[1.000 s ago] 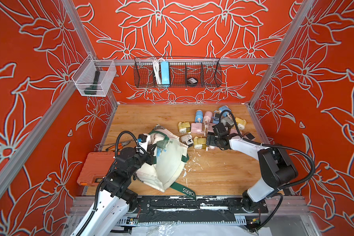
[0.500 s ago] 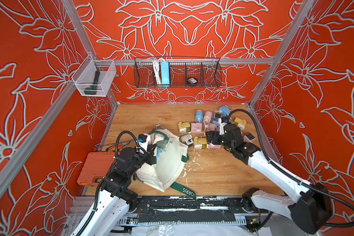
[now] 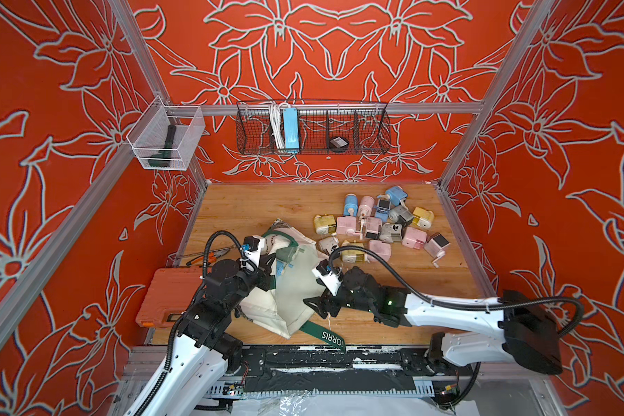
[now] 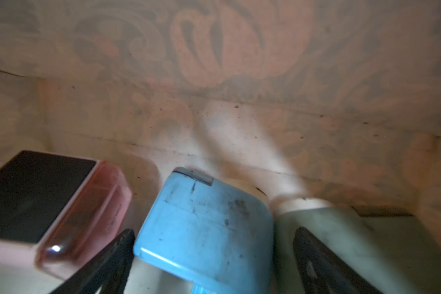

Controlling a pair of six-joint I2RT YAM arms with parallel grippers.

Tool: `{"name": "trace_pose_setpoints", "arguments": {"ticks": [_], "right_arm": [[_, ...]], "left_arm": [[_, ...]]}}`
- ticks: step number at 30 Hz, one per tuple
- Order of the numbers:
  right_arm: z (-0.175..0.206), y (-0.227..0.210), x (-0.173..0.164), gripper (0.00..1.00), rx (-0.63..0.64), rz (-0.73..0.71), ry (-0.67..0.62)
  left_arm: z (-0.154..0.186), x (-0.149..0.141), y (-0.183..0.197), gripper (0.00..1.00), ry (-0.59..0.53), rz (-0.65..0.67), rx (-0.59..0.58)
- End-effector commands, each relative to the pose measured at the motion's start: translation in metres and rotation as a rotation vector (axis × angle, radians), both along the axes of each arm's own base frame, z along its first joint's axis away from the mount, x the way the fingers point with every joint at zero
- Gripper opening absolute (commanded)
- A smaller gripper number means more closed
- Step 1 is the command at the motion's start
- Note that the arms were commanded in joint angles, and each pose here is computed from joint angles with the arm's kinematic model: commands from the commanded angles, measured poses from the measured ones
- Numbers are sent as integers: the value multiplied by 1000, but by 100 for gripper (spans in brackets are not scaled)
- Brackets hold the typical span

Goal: Take out the pencil sharpeners from the tote bags
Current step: Pick up the pencil sharpener from the canvas bag.

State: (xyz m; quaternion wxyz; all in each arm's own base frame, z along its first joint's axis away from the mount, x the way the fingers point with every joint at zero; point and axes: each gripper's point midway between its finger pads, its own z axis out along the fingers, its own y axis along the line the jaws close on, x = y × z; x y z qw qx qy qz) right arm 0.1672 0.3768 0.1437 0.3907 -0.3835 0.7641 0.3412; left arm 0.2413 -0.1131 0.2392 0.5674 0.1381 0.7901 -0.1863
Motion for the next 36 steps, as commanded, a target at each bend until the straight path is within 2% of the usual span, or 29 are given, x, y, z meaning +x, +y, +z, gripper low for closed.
{"name": "trace_pose_setpoints", "arguments": {"ticks": [1,3,5,9,12,17,19,22,26,30,36], "right_arm": [[8,30,-3,84,65,99,-126],[-4,46,-1,84,65,132,-160],[-14,63,15,85,76,92,-211],[-32,92,19,90,97,147,-255],[-43,103,26,98,90,159,-312],[-53,121,19,99,119,266,-403],[-56,127,26,99,119,248,-451],[-53,127,55,99,107,138,-510],[-47,115,90,99,101,39,-526],[-49,106,114,99,101,1,-509],[-63,118,115,98,67,66,-434]], "left_arm": [[13,1,2,0,-37,22,-13],[21,4,3,0,-68,28,-13],[33,8,2,0,-99,23,-2],[51,18,2,0,-149,19,95],[57,22,13,0,-202,69,163],[56,17,9,0,-235,34,176],[52,14,5,0,-221,9,171],[41,9,6,0,-179,1,169],[31,-3,6,0,-159,-15,150],[21,-10,7,0,-144,-20,135],[14,-15,7,0,-148,-26,99]]}}
